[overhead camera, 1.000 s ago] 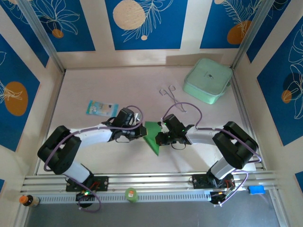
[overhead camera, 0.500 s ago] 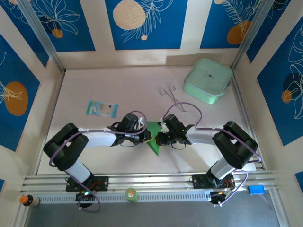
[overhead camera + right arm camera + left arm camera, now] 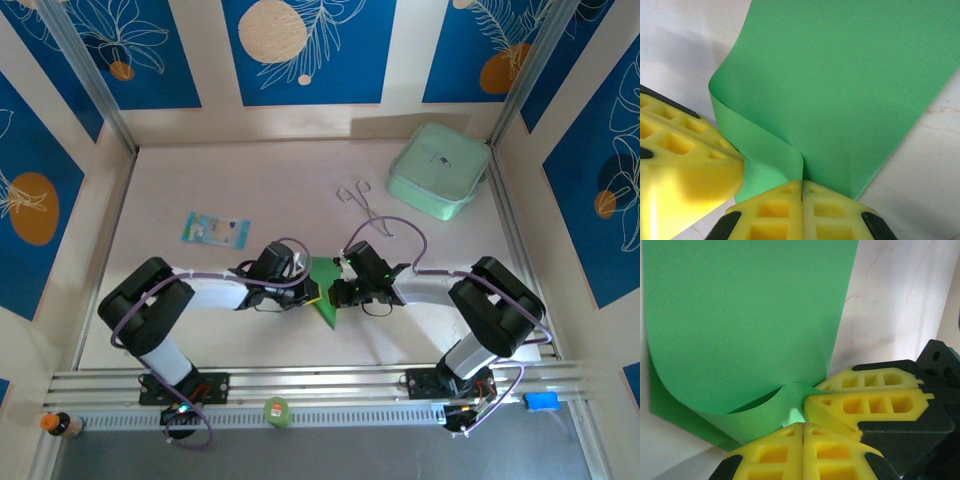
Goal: Fold a paper plane with a square sheet of paper (pick it up from the middle)
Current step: Third fold the triangle at the center of the table.
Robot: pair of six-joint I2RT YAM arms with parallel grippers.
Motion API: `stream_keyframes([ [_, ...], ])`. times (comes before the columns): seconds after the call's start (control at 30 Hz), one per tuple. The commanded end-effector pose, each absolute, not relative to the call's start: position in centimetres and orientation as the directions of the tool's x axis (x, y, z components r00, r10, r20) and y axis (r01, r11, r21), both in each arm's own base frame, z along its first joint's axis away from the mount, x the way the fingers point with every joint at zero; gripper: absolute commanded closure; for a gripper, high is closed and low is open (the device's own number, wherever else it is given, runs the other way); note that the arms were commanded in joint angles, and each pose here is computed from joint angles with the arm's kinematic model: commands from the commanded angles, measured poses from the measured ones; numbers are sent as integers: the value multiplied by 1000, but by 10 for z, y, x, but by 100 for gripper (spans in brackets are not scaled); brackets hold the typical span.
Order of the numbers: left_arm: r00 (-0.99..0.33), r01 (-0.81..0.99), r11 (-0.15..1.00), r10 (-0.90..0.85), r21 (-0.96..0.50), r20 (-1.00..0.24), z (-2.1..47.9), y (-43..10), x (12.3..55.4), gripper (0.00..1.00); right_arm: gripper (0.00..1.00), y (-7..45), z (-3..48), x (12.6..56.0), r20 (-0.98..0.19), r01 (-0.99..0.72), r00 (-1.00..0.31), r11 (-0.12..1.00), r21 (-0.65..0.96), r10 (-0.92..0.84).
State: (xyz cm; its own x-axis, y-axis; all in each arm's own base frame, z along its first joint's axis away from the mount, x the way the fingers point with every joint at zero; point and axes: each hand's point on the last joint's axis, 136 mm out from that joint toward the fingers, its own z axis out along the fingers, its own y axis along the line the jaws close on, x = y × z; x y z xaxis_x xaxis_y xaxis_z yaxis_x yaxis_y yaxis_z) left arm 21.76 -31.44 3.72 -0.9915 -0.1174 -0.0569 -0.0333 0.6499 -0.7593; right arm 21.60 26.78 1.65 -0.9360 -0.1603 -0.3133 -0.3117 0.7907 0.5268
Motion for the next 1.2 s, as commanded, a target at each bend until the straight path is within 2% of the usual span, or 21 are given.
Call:
stream_keyframes([
  [0.0,-993,-26,674,-104,-738,-59,26,-311,214,100,100,261,8,215,-276,-277,-949,815,509,-150],
  [0.53,-994,-43,718,-98,-695,-40,3,-301,208,100,100,263,12,215,-280,-285,-947,804,522,-154],
  [0.7,-995,-42,719,-94,-694,-37,2,-302,208,100,89,265,26,218,-291,-279,-947,797,536,-136],
  [0.83,-995,-40,718,-93,-695,-39,3,-302,208,100,68,262,50,223,-307,-257,-948,774,578,-86],
  [0.93,-995,-35,717,-90,-696,-43,4,-303,208,100,63,262,68,220,-302,-246,-952,733,634,-58],
  [1.03,-995,-32,717,-92,-696,-49,5,-303,210,100,65,268,79,210,-276,-249,-958,684,686,-72],
  [1.17,-994,-32,717,-97,-696,-55,5,-304,212,100,82,278,81,192,-228,-238,-968,641,730,-101],
])
